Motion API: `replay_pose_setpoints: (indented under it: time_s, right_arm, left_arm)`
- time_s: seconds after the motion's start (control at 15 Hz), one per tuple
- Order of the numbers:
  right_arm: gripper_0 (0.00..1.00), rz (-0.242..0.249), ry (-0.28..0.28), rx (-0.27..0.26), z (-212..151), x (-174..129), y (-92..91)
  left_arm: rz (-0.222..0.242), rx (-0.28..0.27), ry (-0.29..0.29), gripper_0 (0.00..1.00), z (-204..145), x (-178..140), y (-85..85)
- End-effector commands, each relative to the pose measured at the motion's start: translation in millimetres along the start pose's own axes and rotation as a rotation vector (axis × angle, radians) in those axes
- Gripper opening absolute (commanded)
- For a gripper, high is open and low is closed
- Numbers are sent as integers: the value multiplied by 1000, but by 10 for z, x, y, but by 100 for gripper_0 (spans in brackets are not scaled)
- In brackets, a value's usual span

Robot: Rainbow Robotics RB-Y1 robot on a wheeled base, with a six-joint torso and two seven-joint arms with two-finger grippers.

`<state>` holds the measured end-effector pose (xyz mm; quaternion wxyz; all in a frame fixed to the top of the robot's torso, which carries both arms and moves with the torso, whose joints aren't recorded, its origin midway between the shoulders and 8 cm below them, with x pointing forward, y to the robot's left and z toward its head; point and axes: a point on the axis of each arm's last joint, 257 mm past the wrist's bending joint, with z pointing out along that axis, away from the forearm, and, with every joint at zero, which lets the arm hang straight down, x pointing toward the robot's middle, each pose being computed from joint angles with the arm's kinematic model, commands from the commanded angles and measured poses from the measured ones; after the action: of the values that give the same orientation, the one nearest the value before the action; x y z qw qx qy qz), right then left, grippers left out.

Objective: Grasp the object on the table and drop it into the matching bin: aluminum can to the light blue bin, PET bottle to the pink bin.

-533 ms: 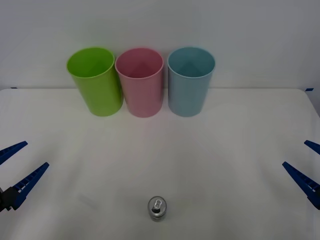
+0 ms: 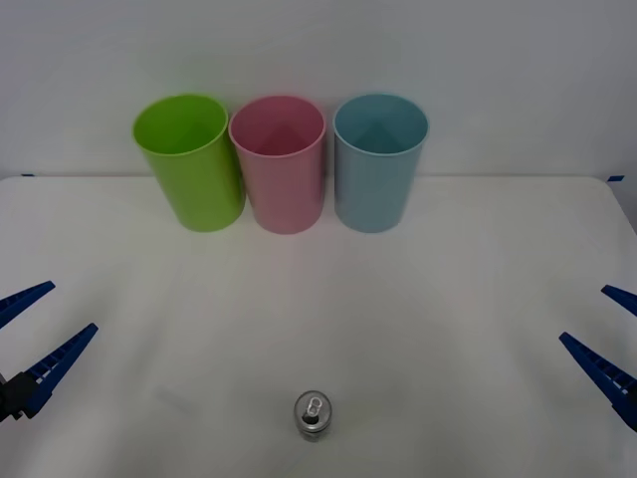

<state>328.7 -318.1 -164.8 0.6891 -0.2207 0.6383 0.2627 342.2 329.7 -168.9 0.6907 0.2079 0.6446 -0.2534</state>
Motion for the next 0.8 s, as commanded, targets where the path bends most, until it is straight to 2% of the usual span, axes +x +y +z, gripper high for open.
replay_pose_setpoints:
  time_s: [0.07,0.27,0.6,0.8]
  right_arm:
    - [100,6,32,-63,7,95,171]
    - [100,20,74,-135,40,237,374]
    - [100,22,124,-223,133,499,664]
    - [100,26,148,-293,244,695,937]
  left_arm:
    - [0,0,0,100,0,0,0]
    - [0,0,0,100,0,0,0]
    - [0,0,0,100,0,0,0]
    - [0,0,0,100,0,0,0]
